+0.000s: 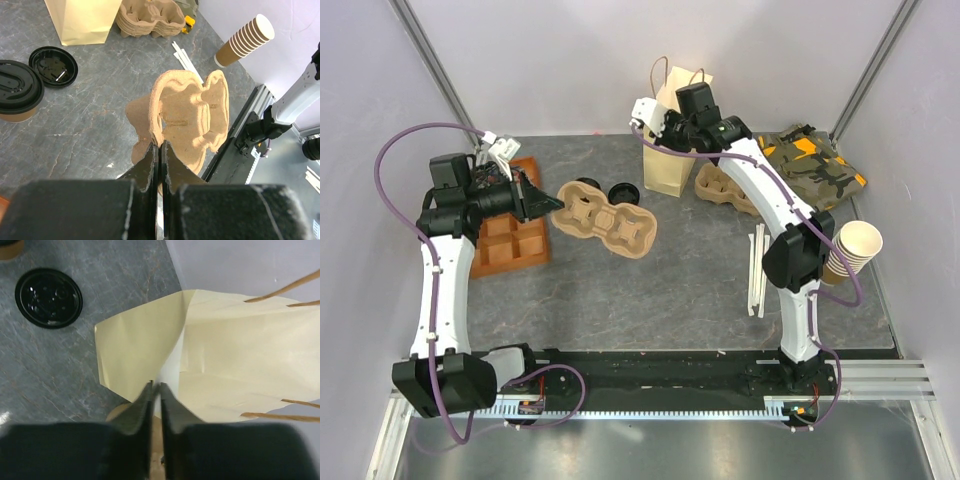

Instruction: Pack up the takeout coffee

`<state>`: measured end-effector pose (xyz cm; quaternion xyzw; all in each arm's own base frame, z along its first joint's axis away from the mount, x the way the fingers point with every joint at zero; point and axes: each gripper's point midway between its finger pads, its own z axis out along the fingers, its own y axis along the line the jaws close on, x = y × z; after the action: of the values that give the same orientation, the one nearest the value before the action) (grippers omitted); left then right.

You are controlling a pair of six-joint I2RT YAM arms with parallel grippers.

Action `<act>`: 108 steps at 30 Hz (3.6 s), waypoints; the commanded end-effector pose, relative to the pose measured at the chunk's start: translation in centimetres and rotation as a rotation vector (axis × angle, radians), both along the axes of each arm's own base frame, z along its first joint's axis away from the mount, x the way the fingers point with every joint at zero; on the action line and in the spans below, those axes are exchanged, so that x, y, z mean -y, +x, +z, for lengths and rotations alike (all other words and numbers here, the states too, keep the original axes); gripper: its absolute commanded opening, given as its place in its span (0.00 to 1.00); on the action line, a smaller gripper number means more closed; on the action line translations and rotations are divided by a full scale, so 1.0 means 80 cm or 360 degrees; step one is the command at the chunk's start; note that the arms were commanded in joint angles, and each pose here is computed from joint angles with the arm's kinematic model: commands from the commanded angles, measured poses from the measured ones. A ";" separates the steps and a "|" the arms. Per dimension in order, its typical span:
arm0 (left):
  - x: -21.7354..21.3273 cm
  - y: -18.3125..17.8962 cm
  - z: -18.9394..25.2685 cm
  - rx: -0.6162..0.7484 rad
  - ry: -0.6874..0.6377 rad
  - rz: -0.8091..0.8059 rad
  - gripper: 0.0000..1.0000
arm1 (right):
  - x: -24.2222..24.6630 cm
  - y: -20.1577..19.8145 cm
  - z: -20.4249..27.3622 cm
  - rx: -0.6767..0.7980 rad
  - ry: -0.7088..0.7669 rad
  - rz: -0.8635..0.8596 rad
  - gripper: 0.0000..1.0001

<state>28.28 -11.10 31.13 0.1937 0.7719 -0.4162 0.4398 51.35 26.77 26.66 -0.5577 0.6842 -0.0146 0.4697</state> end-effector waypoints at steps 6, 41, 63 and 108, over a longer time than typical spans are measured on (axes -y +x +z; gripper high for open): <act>-0.004 0.010 0.058 0.0188 -0.0021 -0.0014 0.02 | -0.013 -0.083 0.077 0.0104 -0.0027 0.0218 0.00; -0.060 0.003 0.128 0.0300 -0.0202 0.0091 0.02 | -0.023 -0.089 0.096 0.0134 0.0009 0.0108 0.71; -0.096 0.025 0.116 0.0252 -0.0264 0.0203 0.02 | -0.017 -0.076 0.058 0.0042 -0.0084 0.0196 0.00; -0.098 0.028 0.136 0.0317 -0.0264 0.0231 0.02 | -0.016 -0.179 -0.008 -0.0261 -0.0333 0.0370 0.28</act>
<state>30.91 -3.17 40.83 0.1300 0.7070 -0.4292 0.5468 38.01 26.97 25.37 -0.6558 0.6696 -0.0124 0.3485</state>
